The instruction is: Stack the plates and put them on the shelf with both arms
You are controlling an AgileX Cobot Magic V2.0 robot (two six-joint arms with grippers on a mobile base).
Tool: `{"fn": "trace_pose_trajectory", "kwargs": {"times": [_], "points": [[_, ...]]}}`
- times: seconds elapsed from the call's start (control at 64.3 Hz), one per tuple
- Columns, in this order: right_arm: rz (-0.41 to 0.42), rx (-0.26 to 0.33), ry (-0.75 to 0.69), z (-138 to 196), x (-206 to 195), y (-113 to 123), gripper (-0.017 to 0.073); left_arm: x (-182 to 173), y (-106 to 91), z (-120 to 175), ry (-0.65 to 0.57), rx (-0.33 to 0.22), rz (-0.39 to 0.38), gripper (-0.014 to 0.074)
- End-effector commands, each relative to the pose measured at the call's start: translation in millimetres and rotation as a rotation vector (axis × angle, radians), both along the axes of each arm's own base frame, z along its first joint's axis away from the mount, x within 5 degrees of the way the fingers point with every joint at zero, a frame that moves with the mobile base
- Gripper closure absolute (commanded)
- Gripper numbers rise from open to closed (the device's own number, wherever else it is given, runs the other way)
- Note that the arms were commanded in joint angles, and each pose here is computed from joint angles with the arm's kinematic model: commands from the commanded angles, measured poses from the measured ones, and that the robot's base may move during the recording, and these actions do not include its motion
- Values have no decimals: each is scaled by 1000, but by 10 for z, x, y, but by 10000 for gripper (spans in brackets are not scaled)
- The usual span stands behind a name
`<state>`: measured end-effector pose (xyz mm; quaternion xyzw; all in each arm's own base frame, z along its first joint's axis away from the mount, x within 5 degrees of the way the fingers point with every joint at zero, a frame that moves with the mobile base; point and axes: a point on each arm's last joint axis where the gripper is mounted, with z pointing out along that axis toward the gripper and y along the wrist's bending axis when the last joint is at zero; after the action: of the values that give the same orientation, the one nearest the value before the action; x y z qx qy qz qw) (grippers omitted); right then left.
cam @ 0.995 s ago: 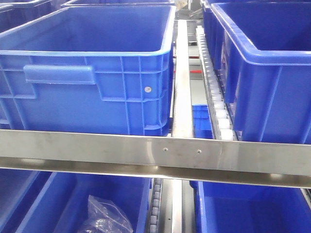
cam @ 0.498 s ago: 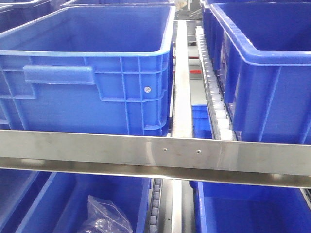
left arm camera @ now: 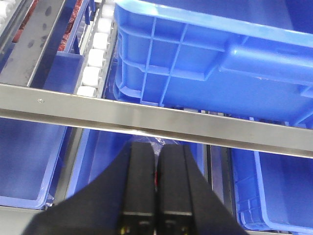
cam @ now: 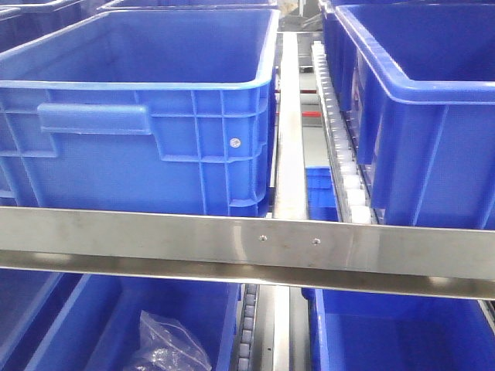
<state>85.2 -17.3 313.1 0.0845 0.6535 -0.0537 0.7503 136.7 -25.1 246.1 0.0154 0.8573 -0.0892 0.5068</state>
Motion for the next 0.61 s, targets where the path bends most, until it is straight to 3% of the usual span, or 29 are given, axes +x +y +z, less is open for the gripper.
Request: {"fn": "trace_pose_trajectory", "kwargs": {"times": [0.0, 0.264, 0.591], "points": [[16, -33, -114, 173, -21, 21, 512, 57, -13, 157, -98, -29, 6, 511], [9, -11, -97, 11, -184, 45, 512, 57, -13, 157, -98, -29, 6, 511], [30, 112, -93, -969, -329, 74, 512, 57, -13, 158, -100, -29, 7, 511]]}}
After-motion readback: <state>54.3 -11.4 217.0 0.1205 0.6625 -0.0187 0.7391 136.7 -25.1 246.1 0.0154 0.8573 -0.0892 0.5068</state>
